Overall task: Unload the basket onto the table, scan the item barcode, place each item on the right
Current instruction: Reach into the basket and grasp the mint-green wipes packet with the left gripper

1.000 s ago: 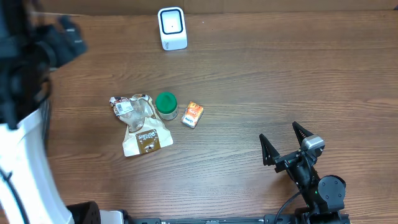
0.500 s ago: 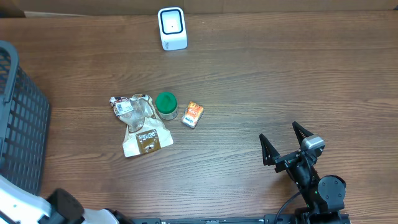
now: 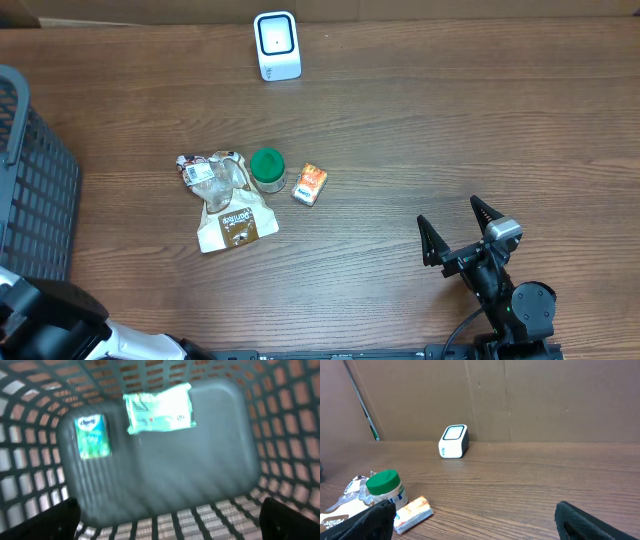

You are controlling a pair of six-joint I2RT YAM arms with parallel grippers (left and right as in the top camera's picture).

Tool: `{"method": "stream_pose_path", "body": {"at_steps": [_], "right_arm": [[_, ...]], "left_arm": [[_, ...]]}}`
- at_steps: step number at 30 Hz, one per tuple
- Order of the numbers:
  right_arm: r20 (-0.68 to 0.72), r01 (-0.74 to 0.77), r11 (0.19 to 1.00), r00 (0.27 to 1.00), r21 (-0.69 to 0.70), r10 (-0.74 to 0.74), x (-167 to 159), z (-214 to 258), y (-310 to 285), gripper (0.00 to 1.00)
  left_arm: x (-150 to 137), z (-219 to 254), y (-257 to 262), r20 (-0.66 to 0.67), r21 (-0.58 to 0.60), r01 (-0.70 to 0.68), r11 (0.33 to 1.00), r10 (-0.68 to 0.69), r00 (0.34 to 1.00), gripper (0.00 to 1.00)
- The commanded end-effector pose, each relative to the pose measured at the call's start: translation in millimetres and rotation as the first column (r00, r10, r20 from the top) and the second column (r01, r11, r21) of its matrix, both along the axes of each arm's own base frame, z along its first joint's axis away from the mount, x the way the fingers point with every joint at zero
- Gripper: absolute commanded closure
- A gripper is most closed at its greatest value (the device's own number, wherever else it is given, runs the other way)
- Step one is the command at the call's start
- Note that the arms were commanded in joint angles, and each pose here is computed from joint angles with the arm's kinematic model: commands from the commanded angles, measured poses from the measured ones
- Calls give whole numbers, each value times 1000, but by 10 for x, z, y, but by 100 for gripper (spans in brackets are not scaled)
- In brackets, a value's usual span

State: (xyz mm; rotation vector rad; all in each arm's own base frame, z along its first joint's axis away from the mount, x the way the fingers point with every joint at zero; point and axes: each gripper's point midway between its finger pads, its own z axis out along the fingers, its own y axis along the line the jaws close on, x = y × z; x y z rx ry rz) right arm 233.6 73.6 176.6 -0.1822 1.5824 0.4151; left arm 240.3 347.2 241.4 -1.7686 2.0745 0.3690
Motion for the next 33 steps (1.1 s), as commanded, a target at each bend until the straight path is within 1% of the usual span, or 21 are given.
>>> {"method": "stream_pose_path", "body": {"at_steps": [1,4,8,10,12,14,17,21,23,29,33], "right_arm": [[4,7,1000,1000,7,-7,5,-12,-14,0],[4,7,1000,1000,7,-7,5,-12,-14,0],[3,7,1000,1000,8,-7,5,-12,-14,0],[4,7,1000,1000,7,-7,5,-12,-14,0],[4,7,1000,1000,7,-7,5,-12,-14,0],[4,7,1000,1000,7,-7,5,-12,-14,0],[4,7,1000,1000,7,-7,5,-12,-14,0],[4,7,1000,1000,7,-7,5,-12,-14,0],[4,7,1000,1000,7,-7,5,-12,-14,0],[4,7,1000,1000,7,-7,5,-12,-14,0],[4,7,1000,1000,7,-7,5,-12,-14,0]], "left_arm": [[-86,-304,107,-62,8,-7,1000,7,998,3],[-28,-556,181,-78,25,46,999,-44,996,2],[12,-843,275,-103,63,99,993,-92,990,6],[49,-947,322,-120,83,149,985,-138,983,9],[92,-1031,377,-141,102,200,974,-185,973,9],[124,-1111,435,-154,108,224,969,-207,966,9],[83,-1267,515,-154,89,196,977,-181,971,9],[-84,-1498,608,-145,43,105,994,-98,985,9],[-186,-1598,652,-148,21,70,997,-66,987,12],[-387,-1644,760,-122,12,-27,1000,28,992,13],[-375,-1691,788,-83,-6,-25,1000,25,996,14]]}}
